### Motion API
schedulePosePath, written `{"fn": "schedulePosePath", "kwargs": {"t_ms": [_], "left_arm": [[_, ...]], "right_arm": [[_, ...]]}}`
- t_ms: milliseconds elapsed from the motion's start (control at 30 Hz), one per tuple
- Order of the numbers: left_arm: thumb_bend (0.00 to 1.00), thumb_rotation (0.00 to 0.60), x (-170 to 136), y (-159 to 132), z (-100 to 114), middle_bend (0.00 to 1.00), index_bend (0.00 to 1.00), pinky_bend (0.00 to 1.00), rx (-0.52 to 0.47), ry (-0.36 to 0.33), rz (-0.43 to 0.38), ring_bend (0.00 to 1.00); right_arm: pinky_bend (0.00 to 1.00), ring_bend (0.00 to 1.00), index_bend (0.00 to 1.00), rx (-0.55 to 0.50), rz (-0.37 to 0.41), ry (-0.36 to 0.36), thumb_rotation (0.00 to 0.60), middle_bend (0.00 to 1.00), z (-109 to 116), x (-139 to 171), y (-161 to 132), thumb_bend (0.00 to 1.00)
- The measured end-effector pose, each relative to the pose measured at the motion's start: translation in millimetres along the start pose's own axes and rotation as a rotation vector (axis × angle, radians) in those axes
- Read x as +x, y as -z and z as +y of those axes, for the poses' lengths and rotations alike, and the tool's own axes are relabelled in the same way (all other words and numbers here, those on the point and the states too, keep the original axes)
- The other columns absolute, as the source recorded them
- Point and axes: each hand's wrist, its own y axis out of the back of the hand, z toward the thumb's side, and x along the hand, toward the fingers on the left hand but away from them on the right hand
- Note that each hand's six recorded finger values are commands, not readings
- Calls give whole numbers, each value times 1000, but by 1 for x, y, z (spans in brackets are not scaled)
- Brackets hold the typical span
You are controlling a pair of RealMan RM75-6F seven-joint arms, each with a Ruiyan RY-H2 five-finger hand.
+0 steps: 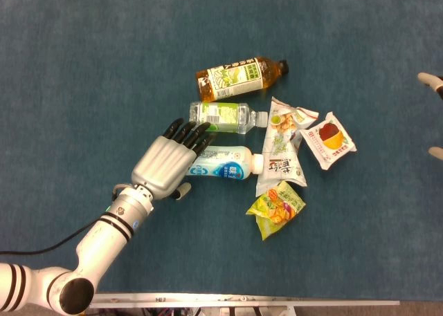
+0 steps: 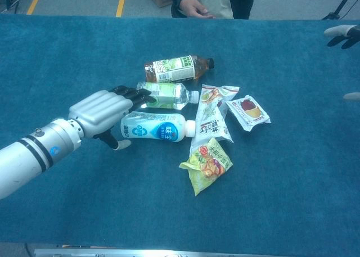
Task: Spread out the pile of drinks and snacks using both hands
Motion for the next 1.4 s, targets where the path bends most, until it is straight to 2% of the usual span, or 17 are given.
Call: {"fn": "schedulePosePath", "kwargs": {"t_ms": [433, 967, 1400], "left_arm": [[261, 600, 8, 7, -13, 0, 201, 0, 7, 27, 30, 0], [268, 600, 12, 11, -17, 13, 437, 0, -47, -12, 53, 0], [290, 600, -5, 46, -13, 39, 444, 0, -60, -34, 120, 0]], "right_arm": [[471, 209, 47, -15, 2, 3, 600, 213, 2, 1, 1, 0], [471, 209, 48, -31, 9, 1, 600, 213, 3, 2, 0, 0], [471, 209, 48, -33, 14, 6, 600, 213, 4, 1, -2, 0]]}}
